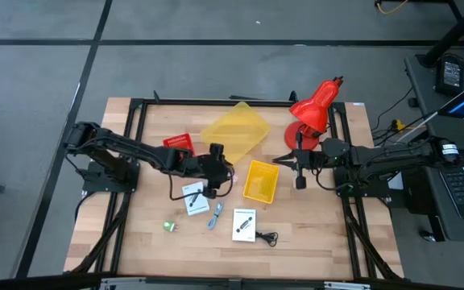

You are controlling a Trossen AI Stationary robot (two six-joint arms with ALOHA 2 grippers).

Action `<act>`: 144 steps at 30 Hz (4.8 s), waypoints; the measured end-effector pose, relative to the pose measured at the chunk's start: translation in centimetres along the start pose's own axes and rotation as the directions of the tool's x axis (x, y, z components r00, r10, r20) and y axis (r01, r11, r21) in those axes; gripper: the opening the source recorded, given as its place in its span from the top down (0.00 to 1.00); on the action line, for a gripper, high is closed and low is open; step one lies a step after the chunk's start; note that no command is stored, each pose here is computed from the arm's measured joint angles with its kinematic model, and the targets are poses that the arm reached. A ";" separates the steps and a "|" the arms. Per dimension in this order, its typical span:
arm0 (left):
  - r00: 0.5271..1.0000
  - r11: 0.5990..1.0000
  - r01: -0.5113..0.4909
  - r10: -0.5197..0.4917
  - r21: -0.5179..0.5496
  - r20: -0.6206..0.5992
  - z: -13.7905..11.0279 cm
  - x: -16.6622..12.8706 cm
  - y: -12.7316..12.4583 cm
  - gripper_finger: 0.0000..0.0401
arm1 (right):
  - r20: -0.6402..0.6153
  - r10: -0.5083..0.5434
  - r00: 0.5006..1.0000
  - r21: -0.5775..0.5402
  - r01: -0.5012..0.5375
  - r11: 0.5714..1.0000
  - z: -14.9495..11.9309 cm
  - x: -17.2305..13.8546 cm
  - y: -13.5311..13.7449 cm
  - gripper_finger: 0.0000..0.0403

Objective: Pick and place items into bin
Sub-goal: Put the pink charger adapter into the red bin

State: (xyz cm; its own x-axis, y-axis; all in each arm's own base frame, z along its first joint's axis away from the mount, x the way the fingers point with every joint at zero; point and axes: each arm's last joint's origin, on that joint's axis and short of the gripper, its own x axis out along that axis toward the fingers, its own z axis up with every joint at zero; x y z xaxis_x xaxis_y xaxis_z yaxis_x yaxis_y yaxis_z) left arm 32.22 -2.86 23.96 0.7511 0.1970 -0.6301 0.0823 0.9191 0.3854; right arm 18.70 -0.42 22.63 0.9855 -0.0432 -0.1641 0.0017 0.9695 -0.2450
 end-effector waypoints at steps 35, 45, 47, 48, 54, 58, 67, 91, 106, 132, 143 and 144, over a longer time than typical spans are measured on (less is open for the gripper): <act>0.925 0.968 0.250 -0.235 0.010 -0.300 0.6 7.5 0.7 0.44 | -0.050 0.013 0.999 0.002 -0.013 1.000 -0.5 0.0 0.1 1.00; 0.907 0.965 0.262 -0.243 0.010 -0.344 -0.2 8.7 0.1 0.44 | -0.050 0.013 0.999 0.002 -0.013 1.000 -0.5 0.0 0.1 1.00; 0.896 0.963 0.270 -0.248 0.009 -0.367 -0.6 9.2 -0.1 0.44 | -0.050 0.013 0.999 0.002 -0.013 1.000 -0.5 0.0 0.1 1.00; 0.894 0.962 0.272 -0.249 0.009 -0.372 -0.8 9.5 -0.2 0.44 | -0.050 0.013 0.999 0.002 -0.013 1.000 -0.5 0.0 0.1 1.00; 0.883 0.960 0.280 -0.254 0.008 -0.394 -1.3 10.0 -0.5 0.44 | -0.051 0.013 0.999 0.002 -0.013 1.000 -0.5 0.0 0.1 1.00; 0.885 0.961 0.277 -0.252 0.008 -0.390 -1.2 10.0 -0.5 0.44 | -0.051 0.013 0.999 0.002 -0.013 1.000 -0.5 0.0 0.1 1.00; 0.883 0.961 0.278 -0.252 0.008 -0.396 -1.3 10.0 -0.5 0.44 | -0.051 0.013 0.999 0.002 -0.013 1.000 -0.5 0.0 0.1 1.00; 0.877 0.967 0.245 -0.191 0.068 -0.440 -1.7 10.3 -0.6 0.70 | -0.052 0.013 0.999 0.002 -0.013 1.000 -0.5 0.0 0.1 1.00; 0.863 0.949 0.296 -0.216 0.110 -0.456 -1.3 9.2 -1.6 0.70 | -0.052 0.013 0.999 0.001 -0.013 1.000 -0.5 0.0 0.1 1.00; 0.939 0.939 0.344 -0.344 0.000 0.024 0.9 -0.9 3.8 0.70 | -0.059 0.015 0.998 -0.002 -0.015 1.000 -0.6 0.0 0.1 1.00; 0.922 0.976 0.219 -0.212 0.013 0.325 -2.1 -3.2 3.5 0.70 | -0.058 0.015 0.998 -0.025 -0.016 1.000 -0.6 0.0 0.2 1.00; 0.918 0.978 0.210 -0.200 0.009 0.344 -2.5 -3.3 3.5 0.70 | -0.057 0.014 0.998 -0.025 -0.016 1.000 -0.6 0.0 0.1 1.00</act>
State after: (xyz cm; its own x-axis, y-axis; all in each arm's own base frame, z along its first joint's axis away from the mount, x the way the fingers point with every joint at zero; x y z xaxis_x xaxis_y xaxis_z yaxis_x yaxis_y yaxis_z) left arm 28.35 0.54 25.66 0.8979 -0.1203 -0.4235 0.2438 0.9368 0.2508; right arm 18.59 -0.42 22.07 0.9742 -0.0430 -0.2215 -0.0179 0.9638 -0.2658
